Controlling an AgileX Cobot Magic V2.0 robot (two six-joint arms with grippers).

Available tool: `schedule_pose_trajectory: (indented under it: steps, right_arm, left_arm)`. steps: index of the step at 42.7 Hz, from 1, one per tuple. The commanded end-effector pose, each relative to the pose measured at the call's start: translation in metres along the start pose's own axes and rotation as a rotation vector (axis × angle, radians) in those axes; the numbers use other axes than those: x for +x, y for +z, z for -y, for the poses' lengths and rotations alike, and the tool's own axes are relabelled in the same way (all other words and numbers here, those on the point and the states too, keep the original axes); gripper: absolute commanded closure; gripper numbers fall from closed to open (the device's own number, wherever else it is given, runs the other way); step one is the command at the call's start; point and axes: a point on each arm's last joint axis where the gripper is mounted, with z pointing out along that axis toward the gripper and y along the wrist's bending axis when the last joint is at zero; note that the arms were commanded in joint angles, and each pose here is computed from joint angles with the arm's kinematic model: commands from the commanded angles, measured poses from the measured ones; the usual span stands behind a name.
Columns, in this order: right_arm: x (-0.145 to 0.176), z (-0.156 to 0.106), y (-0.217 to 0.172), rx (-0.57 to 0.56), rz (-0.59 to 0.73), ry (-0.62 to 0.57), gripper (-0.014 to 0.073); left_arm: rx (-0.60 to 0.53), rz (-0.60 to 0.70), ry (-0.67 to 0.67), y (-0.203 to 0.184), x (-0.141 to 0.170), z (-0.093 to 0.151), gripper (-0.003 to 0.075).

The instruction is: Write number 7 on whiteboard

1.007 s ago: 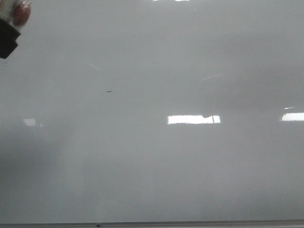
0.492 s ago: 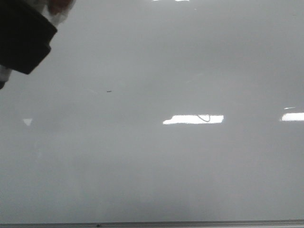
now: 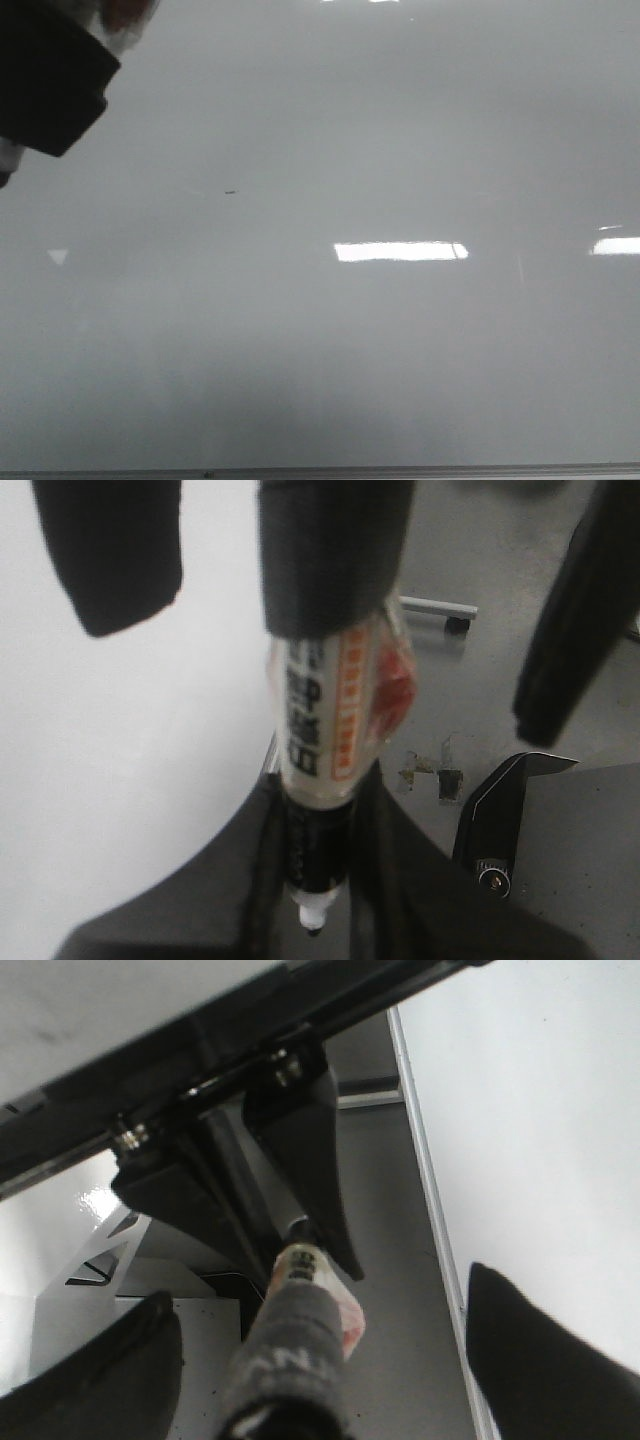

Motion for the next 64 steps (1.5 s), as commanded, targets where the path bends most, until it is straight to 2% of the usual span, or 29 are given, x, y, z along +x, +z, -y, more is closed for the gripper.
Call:
schedule_pose_trajectory:
  steps: [1,9,15,19,21,23,26,31,34,39,45,48,54,64]
  right_arm:
    - [-0.017,-0.004,-0.016,0.001,0.117,-0.019,0.0021]
    - [-0.018,-0.006,-0.019,-0.017,0.111,-0.029,0.0222]
    - [-0.015,-0.009,-0.017,-0.050,0.074,-0.029,0.0428]
    - [-0.014,-0.009,-0.017,-0.057,0.063,-0.035,0.0613]
    - [-0.014,-0.009,-0.017,-0.056,0.064,-0.037,0.0671]
    - [-0.014,-0.008,-0.017,-0.051,0.067,-0.041,0.0658]
    - [-0.014,-0.007,-0.017,-0.042,0.068,-0.044,0.0663]
    - [-0.013,-0.002,-0.018,-0.008,0.059,-0.050,0.0660]
    - [-0.009,0.006,-0.021,0.028,0.059,-0.015,0.0660]
    - [0.008,0.027,-0.030,0.138,0.085,0.068,0.0653]
    - [0.043,0.049,-0.045,0.354,0.171,0.199,0.0653]
    - [0.059,0.056,-0.049,0.457,0.238,0.261,0.0653]
    - [0.081,0.063,-0.047,0.584,0.334,0.356,0.0653]
    - [0.085,0.067,-0.038,0.583,0.332,0.388,0.0653]
  left_arm:
    - [-0.034,0.089,0.004,-0.009,-0.013,-0.003,0.0741]
    - [-0.034,0.089,0.004,-0.009,-0.013,-0.003,0.0741]
    - [-0.034,0.089,0.004,-0.009,-0.013,-0.003,0.0741]
    - [-0.040,0.096,0.005,-0.009,-0.014,-0.004,0.0737]
    - [-0.046,0.105,0.005,-0.009,-0.015,-0.004,0.0720]
    - [-0.052,0.112,0.006,-0.009,-0.015,-0.005,0.0669]
    - [-0.063,0.106,0.014,-0.009,-0.015,-0.006,0.0542]
    - [-0.074,0.109,0.004,-0.009,-0.015,-0.007,0.0265]
    - [-0.093,0.142,0.003,-0.010,-0.015,-0.008,0.0189]
    - [-0.141,0.225,0.004,-0.018,-0.010,-0.006,0.0248]
    - [-0.190,0.334,-0.003,-0.035,0.011,0.005,0.0434]
    - [-0.211,0.387,-0.017,-0.042,0.026,0.011,0.0552]
    - [-0.233,0.486,-0.061,-0.053,0.057,0.026,0.0734]
    - [-0.221,0.579,-0.107,-0.064,0.081,0.040,0.0741]
